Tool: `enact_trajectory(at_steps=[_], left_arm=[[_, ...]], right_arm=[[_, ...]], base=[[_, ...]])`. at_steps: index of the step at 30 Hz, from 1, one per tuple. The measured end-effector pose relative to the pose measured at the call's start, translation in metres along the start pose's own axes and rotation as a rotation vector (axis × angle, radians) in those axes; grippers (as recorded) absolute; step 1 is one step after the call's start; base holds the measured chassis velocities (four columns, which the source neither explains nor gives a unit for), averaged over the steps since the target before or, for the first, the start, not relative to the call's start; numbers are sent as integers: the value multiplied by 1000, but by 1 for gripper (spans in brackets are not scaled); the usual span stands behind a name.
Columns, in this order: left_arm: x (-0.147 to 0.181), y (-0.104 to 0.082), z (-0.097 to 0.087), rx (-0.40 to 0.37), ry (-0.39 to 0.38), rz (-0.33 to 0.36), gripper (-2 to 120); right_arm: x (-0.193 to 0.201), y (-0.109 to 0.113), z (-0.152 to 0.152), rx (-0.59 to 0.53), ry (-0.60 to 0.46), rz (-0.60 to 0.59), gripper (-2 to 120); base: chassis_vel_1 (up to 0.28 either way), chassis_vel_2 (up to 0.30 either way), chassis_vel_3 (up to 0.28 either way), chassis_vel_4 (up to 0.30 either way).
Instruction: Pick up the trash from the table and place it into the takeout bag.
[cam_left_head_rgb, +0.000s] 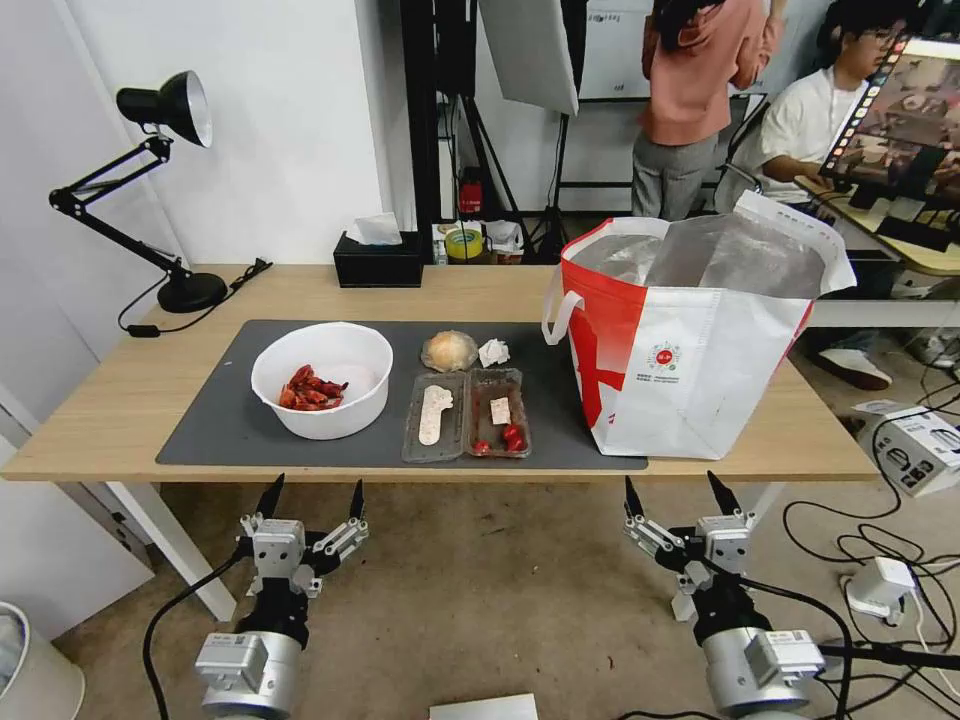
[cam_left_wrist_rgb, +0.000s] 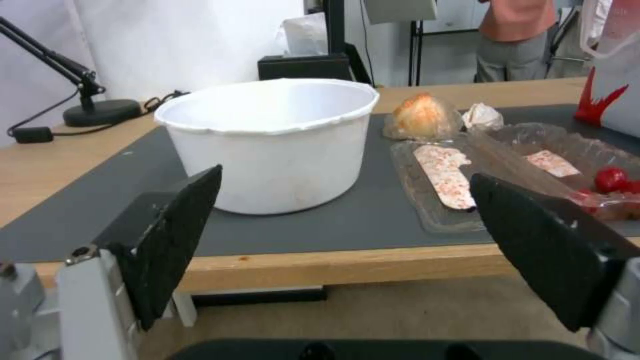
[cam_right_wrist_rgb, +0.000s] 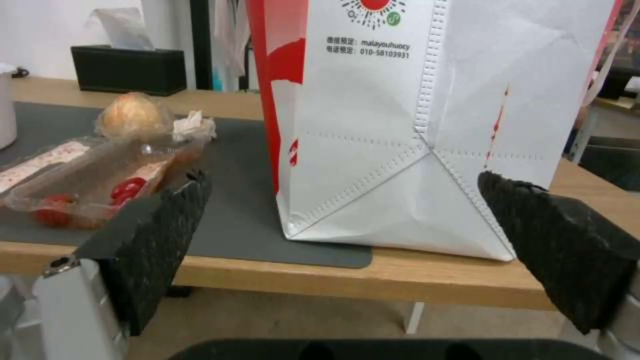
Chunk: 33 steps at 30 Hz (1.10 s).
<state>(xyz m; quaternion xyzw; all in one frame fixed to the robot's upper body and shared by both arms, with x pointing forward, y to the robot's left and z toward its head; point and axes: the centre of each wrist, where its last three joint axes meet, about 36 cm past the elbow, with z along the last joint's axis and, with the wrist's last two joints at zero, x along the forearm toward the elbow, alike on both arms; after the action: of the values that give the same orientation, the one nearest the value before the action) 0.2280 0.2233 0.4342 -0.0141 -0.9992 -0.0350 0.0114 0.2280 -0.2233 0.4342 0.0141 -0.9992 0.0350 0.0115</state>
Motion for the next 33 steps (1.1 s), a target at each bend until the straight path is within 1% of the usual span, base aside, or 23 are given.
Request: enact_trajectory(at_steps=[16, 19, 22, 23, 26, 29, 30, 32, 33], left_arm=[[0, 0, 0, 1, 0, 0, 100], [-2, 0, -2, 14, 9, -3, 100], [-10, 2, -16, 71, 38, -13, 100], [-10, 2, -16, 71, 38, -13, 100], [-18, 3, -35, 140, 84, -12, 100], [-20, 4, -40, 158, 97, -9, 100], [-23, 4, -49, 184, 119, -1, 100], [-26, 5, -59, 215, 149, 13, 100], [-26, 5, -59, 215, 149, 13, 100]], right_arm=[[0, -1, 0, 0, 2, -2, 100], [-4, -7, -7, -1, 19, -13, 100], [-13, -21, -25, 0, 51, -35, 100], [-13, -21, -25, 0, 51, -35, 100], [-23, -35, -47, 10, 96, -69, 100], [-25, -38, -54, 15, 108, -79, 100], [-28, -43, -64, 25, 130, -97, 100], [-33, -48, -78, 40, 156, -121, 100], [-33, -48, -78, 40, 156, -121, 100]], base=[[0, 0, 0, 0], [0, 0, 0, 0], [0, 0, 0, 0], [0, 0, 0, 0], [0, 0, 0, 0], [0, 0, 0, 0], [0, 0, 0, 0], [0, 0, 0, 0], [0, 0, 0, 0]])
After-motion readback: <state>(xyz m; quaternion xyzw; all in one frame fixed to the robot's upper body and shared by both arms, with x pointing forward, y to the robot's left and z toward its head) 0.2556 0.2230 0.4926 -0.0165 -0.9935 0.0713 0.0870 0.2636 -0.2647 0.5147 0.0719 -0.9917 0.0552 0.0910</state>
